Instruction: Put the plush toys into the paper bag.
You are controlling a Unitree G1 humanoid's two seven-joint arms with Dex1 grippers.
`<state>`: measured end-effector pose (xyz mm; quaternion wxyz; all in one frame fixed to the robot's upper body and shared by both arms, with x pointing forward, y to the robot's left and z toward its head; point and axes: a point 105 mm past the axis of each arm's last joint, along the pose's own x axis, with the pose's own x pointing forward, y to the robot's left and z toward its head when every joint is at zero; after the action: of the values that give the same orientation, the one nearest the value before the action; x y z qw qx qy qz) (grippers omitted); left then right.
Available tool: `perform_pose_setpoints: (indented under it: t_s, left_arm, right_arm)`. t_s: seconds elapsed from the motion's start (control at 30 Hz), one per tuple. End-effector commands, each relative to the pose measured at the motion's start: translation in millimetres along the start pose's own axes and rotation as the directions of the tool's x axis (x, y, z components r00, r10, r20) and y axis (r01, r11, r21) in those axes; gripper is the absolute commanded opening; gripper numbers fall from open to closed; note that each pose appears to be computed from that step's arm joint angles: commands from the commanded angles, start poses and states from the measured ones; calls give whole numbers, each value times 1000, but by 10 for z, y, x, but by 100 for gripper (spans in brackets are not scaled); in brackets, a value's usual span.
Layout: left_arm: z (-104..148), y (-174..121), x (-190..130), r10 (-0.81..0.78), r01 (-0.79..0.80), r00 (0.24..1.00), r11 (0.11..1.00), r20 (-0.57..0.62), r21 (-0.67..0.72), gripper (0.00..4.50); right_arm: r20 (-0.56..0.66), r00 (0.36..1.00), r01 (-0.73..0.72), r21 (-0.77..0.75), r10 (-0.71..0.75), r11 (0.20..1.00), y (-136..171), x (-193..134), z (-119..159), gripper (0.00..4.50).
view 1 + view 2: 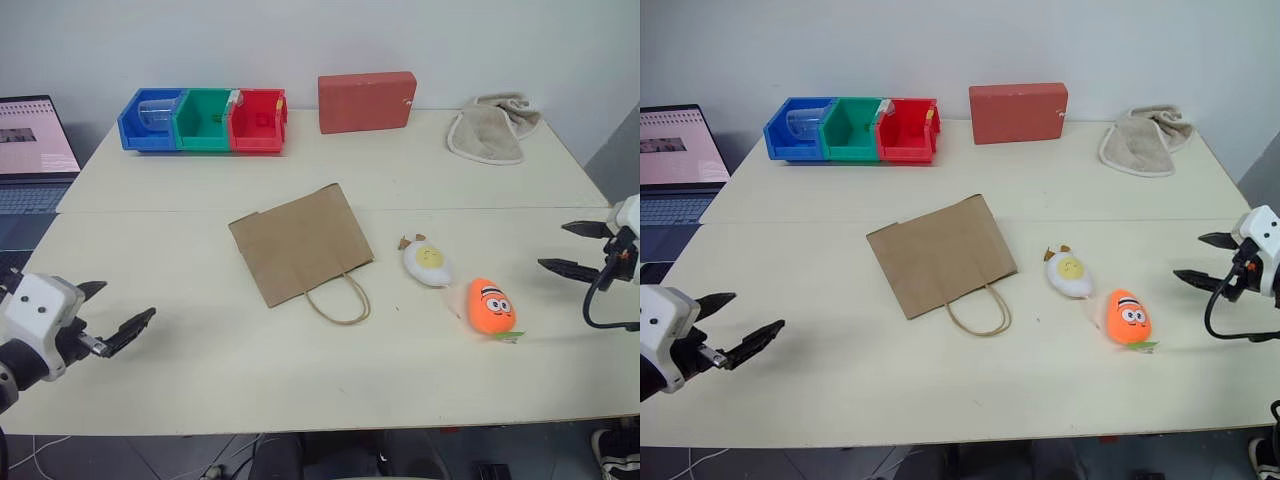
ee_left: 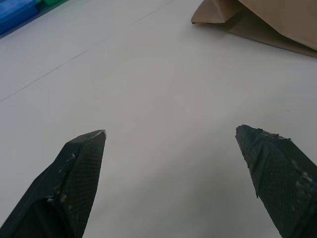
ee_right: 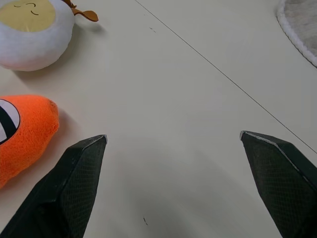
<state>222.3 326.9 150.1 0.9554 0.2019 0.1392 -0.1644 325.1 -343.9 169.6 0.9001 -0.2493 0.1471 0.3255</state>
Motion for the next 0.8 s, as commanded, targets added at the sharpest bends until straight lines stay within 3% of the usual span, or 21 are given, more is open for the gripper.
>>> perform_pose_setpoints:
  t_s: [0.03,0.5,0.7,0.8]
  left_arm:
    - [121,18,-52,0,0,999,1000,33,16,447]
    - [147,-9,-119,-16,12,996,999,85,48,447]
    - [47,-43,-79,-34,31,999,990,21,140,447]
    - [109,-70,-73,-45,34,996,989,73,142,447]
  right_arm:
    - [29,999,14,-45,-12,999,-60,-28,136,450]
    - [58,998,11,-63,-7,998,-69,35,217,450]
    - [100,995,39,-73,-31,997,-83,83,295,450]
    - [105,994,39,-92,-30,995,-75,95,324,450]
